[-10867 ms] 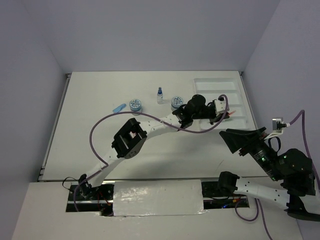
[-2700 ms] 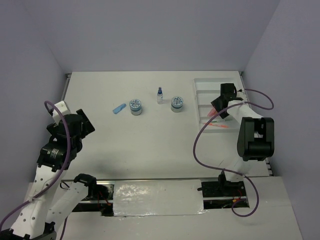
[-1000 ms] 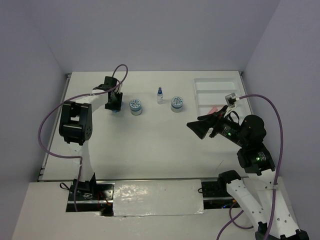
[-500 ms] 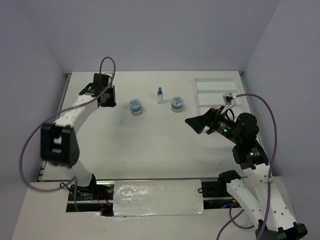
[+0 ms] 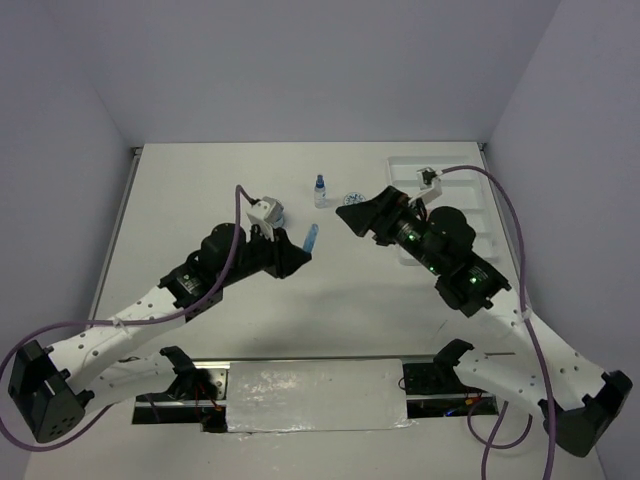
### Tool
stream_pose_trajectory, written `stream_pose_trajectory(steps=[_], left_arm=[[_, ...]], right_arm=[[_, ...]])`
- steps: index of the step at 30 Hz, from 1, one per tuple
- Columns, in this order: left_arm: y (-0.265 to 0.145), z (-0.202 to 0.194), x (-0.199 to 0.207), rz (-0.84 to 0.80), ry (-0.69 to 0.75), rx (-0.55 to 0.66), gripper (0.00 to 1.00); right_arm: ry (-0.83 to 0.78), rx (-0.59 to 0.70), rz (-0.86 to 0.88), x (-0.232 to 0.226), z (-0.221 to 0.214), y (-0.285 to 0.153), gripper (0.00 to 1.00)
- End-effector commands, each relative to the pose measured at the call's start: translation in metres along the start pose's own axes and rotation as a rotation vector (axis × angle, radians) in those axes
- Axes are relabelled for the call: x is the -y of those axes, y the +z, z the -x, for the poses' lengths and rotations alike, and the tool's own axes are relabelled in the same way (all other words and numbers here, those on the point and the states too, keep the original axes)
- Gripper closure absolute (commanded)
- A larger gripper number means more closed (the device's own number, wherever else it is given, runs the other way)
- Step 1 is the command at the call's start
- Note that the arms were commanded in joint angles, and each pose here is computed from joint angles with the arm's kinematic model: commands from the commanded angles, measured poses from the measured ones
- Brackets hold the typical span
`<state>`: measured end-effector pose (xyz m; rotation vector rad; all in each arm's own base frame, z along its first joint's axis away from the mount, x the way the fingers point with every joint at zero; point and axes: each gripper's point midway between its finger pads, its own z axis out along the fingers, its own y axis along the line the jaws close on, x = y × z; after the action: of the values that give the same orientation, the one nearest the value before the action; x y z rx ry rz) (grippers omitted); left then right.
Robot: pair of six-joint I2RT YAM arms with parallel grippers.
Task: Sort the stationery into containers
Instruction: Pick up the stationery from the center of the board, then place the stationery in the storage box.
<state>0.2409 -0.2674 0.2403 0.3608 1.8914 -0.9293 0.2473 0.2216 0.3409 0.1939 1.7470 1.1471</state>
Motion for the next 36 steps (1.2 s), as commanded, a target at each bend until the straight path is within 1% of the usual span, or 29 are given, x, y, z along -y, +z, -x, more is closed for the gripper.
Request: stream_pose_trajectory(steps=[1,5,8,10,11,13,14,16,17,18,20,21,23,24,25,27,28,29,30,31,32,33,34,35,36], left_arm=[[-0.003,0.043,0.044,-0.128,0.003,0.152,0.99],[0.001,0.037,0.055,-0.147,0.017,0.126,0.94],[-0.001,0.038,0.060,-0.159,0.020,0.136,0.91],[0.000,0.039,0.059,-0.148,0.022,0.131,0.90],[0.000,0.039,0.058,-0.144,0.024,0.131,0.90],[0.001,0.039,0.057,-0.135,0.022,0.133,0.90],[0.001,0.039,0.056,-0.133,0.020,0.135,0.90],[0.000,0.041,0.055,-0.126,0.019,0.144,0.90],[0.000,0.042,0.052,-0.105,0.017,0.148,0.89],[0.000,0.043,0.051,-0.097,0.020,0.150,0.88],[0.000,0.048,0.052,-0.092,0.021,0.151,0.71],[0.000,0.048,0.046,-0.056,0.019,0.146,0.59],[0.001,0.054,0.042,-0.014,0.001,0.152,0.10],[0.000,0.048,0.035,0.024,-0.003,0.122,0.01],[-0.002,0.055,0.035,0.047,-0.015,0.120,0.01],[-0.007,0.053,0.013,0.186,-0.032,0.089,0.01],[-0.018,0.045,0.001,0.271,-0.035,0.026,0.01],[-0.026,0.046,-0.014,0.373,-0.048,0.027,0.01],[-0.035,0.044,-0.024,0.436,-0.048,0.012,0.01],[-0.051,0.036,-0.034,0.512,-0.054,-0.033,0.01],[-0.063,0.037,-0.040,0.555,-0.053,-0.029,0.01],[-0.076,0.041,-0.048,0.607,-0.045,-0.015,0.01],[-0.089,0.043,-0.049,0.619,-0.047,-0.004,0.01],[-0.100,0.037,-0.053,0.638,-0.034,-0.030,0.01],[-0.106,0.036,-0.053,0.634,-0.031,-0.033,0.01]], right_arm=[[-0.003,0.052,-0.040,-0.001,-0.002,0.022,0.06],[-0.026,0.012,-0.078,0.004,-0.027,0.039,0.14],[-0.039,-0.008,-0.088,0.004,-0.037,0.046,0.22],[-0.050,-0.029,-0.074,-0.001,-0.047,0.049,0.30],[-0.050,-0.025,-0.079,-0.001,-0.046,0.050,0.30],[-0.062,-0.042,-0.070,-0.008,-0.053,0.051,0.37],[-0.067,-0.042,-0.075,-0.007,-0.055,0.052,0.46],[-0.072,-0.058,-0.075,-0.008,-0.062,0.052,0.57],[-0.068,-0.058,-0.078,-0.008,-0.064,0.052,0.72],[-0.068,-0.067,-0.079,-0.007,-0.069,0.051,0.81],[-0.055,-0.077,-0.079,-0.005,-0.074,0.051,0.99],[-0.054,-0.082,-0.083,-0.003,-0.076,0.051,1.00],[-0.068,-0.072,-0.103,0.002,-0.073,0.055,1.00],[-0.078,-0.062,-0.136,0.009,-0.066,0.056,1.00],[-0.078,-0.027,-0.194,0.029,-0.050,0.061,1.00],[-0.066,0.010,-0.278,0.063,-0.024,0.063,1.00],[-0.054,0.033,-0.344,0.085,-0.011,0.060,1.00],[-0.025,0.126,-0.454,0.124,0.025,0.053,1.00],[-0.009,0.173,-0.519,0.144,0.041,0.046,1.00],[0.002,0.237,-0.619,0.170,0.058,0.035,1.00],[0.041,0.329,-0.721,0.200,0.085,0.019,1.00],[0.057,0.367,-0.799,0.216,0.097,0.007,1.00],[0.071,0.414,-0.897,0.239,0.107,-0.003,1.00],[0.116,0.470,-0.969,0.260,0.122,-0.018,1.00],[0.131,0.489,-0.999,0.268,0.133,-0.021,1.00]])
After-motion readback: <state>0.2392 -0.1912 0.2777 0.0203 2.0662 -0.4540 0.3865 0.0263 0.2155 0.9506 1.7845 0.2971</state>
